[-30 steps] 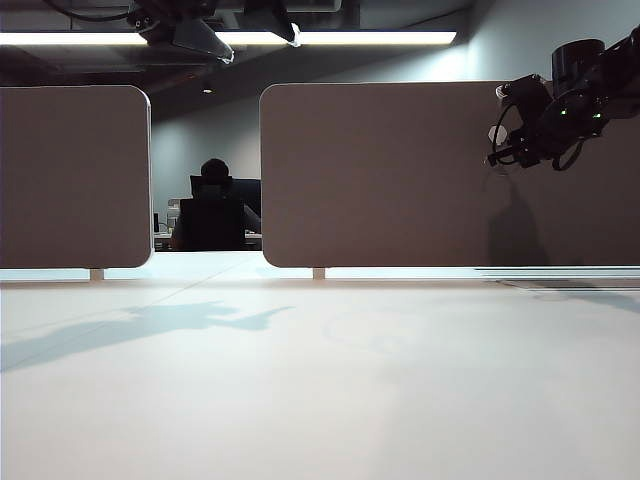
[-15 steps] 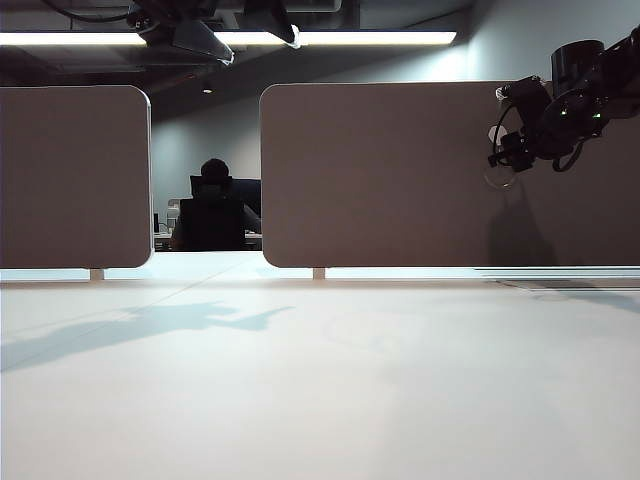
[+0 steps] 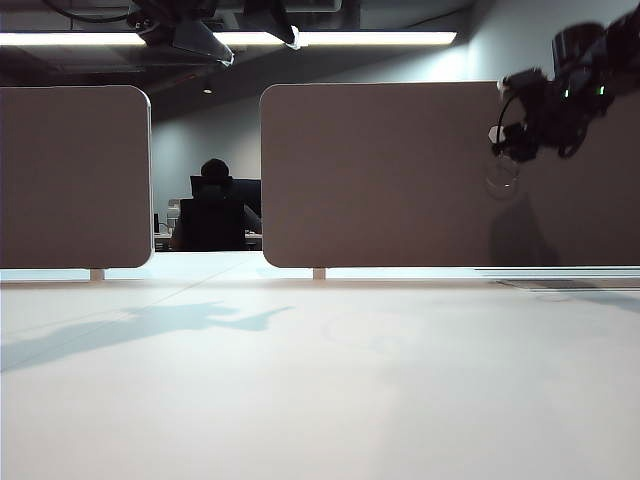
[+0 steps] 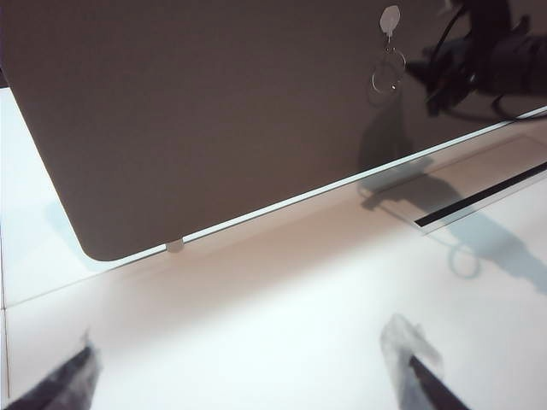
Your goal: Hang the earring on the hook.
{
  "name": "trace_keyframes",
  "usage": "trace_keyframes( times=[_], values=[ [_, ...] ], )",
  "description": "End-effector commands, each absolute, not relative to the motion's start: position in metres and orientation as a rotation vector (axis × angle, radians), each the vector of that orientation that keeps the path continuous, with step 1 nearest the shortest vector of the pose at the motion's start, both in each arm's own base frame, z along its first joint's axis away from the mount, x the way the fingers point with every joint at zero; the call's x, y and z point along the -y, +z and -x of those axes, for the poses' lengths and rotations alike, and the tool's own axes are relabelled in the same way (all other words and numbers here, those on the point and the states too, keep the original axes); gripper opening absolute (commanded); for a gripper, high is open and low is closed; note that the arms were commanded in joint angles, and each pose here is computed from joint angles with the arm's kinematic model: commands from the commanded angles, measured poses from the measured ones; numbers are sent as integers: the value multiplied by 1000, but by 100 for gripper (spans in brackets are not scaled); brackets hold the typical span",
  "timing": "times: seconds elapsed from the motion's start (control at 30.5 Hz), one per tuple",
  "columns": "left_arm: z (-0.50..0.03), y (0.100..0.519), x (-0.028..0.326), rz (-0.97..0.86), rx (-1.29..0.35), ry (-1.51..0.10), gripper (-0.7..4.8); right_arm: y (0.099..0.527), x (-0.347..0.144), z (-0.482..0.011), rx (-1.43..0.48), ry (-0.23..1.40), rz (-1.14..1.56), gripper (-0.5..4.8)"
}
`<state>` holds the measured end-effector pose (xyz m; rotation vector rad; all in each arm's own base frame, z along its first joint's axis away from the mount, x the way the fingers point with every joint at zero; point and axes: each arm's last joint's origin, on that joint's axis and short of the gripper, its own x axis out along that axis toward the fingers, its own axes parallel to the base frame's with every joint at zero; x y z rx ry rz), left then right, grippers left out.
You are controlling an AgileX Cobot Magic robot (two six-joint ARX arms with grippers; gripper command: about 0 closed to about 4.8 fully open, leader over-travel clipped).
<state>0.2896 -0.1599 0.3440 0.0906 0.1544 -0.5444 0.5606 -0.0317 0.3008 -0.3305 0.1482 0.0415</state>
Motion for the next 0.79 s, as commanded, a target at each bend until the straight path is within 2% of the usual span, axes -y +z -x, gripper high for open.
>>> trace_keyframes(
  times=[0.03,0.1,0.13,0.16,0.2,0.36,0.39,0.66,0.79],
  values=[
    [-285,352,158,-84,-130,-547,479,322,32,-547,-211,-18,331,176],
    [-279,360,155,-78,-105,-549,479,328,31,-537,-297,-8,283,104],
    [-276,364,153,-73,-92,-549,479,330,27,-531,-347,26,243,26],
    [-273,368,151,-65,-79,-549,479,332,26,-526,-389,72,210,-12],
    [-269,372,149,-63,-71,-549,479,333,23,-521,-428,118,173,-3],
    [-246,387,136,-68,-87,-546,44,344,-5,-501,-542,177,143,-3],
    [-240,390,133,-69,-94,-536,-8,351,-11,-494,-551,180,147,-4],
    [-186,420,101,-51,-56,-456,-5,424,-45,-427,-459,213,161,-3],
    [-144,431,76,27,-45,-409,-5,444,-48,-381,-434,235,161,-3]
  ],
)
